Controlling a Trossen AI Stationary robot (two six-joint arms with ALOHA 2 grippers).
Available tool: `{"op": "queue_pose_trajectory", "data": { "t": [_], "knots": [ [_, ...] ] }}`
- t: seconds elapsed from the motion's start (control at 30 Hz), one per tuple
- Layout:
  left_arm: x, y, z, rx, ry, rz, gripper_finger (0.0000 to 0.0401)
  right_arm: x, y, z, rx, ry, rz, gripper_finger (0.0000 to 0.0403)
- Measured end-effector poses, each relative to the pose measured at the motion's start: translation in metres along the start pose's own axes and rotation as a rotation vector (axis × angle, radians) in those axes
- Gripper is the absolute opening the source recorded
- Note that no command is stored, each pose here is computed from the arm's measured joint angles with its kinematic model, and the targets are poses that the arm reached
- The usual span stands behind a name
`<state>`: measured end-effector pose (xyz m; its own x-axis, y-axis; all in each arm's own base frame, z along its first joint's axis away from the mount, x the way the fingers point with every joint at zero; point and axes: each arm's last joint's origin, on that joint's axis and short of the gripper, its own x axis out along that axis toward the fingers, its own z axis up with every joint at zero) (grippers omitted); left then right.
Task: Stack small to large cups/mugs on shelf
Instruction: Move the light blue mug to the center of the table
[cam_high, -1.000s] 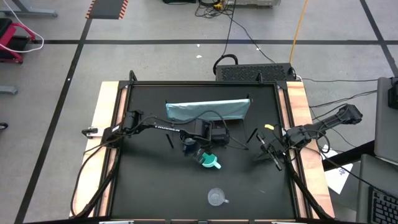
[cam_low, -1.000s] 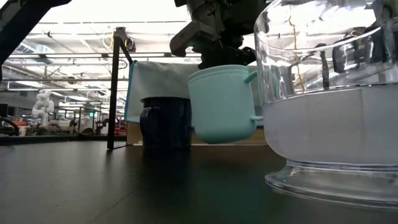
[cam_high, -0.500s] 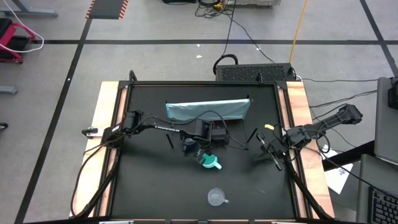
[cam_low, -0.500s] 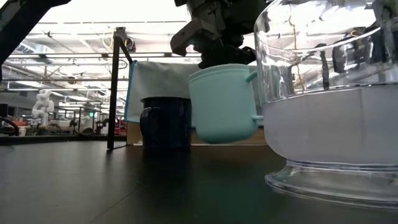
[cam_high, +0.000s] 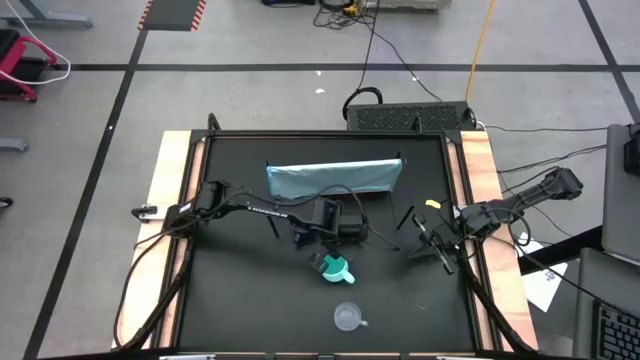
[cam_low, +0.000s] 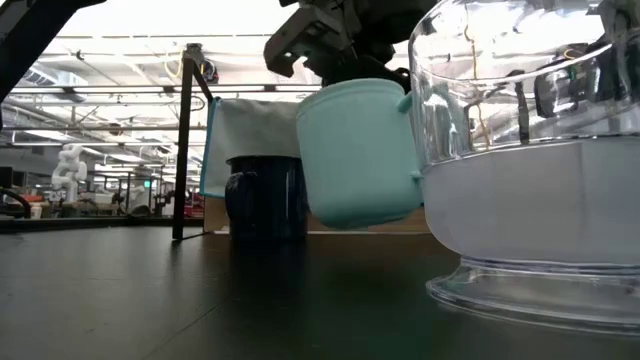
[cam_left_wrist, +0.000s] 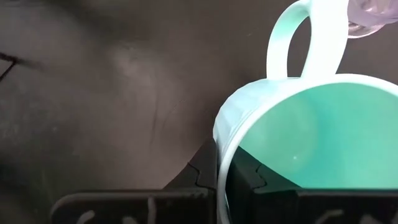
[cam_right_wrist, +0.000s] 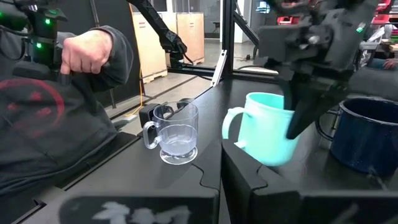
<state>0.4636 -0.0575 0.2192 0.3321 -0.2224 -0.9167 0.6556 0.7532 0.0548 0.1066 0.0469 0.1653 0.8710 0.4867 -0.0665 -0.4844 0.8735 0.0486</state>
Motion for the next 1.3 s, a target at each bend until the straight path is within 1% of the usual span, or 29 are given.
{"op": "queue_pose_trajectory", "data": {
  "t": [0.17,0.27,0.43,0.57,0.77,0.87,1.03,1.13,1.3],
  "knots": [
    [0.016,-0.012,-0.006,0.023,0.042,-0.007,0.0006,0.0,0.0,0.0,-0.002,0.001,0.0,0.0],
    [0.022,-0.015,-0.009,0.022,0.058,0.011,0.0009,0.0,0.0,0.0,-0.007,0.001,0.0,0.0],
    [0.024,-0.015,-0.01,0.012,0.06,0.018,0.0006,0.0,0.0,0.0,-0.017,0.001,0.0,0.0],
    [0.023,-0.014,-0.007,0.016,0.053,0.033,0.0015,0.0,0.0,0.0,-0.021,0.001,0.0,0.0],
    [0.024,-0.013,-0.007,0.017,0.057,0.043,0.0017,0.0,0.0,0.0,-0.019,0.001,0.0,0.0],
    [0.024,-0.013,-0.007,0.019,0.058,0.051,0.0028,0.0,0.0,0.0,-0.019,0.0,0.0,0.0],
    [0.027,-0.012,-0.008,0.02,0.064,0.061,0.0064,0.0,0.0,0.0,-0.019,0.001,0.0,0.0],
    [0.031,-0.014,-0.011,0.014,0.096,0.044,0.0082,0.0,0.0,0.0,-0.019,0.001,0.0,0.0],
    [0.029,-0.013,-0.009,0.017,0.077,0.054,0.0089,0.0,0.0,0.0,-0.019,0.001,0.0,0.0]
  ]
}}
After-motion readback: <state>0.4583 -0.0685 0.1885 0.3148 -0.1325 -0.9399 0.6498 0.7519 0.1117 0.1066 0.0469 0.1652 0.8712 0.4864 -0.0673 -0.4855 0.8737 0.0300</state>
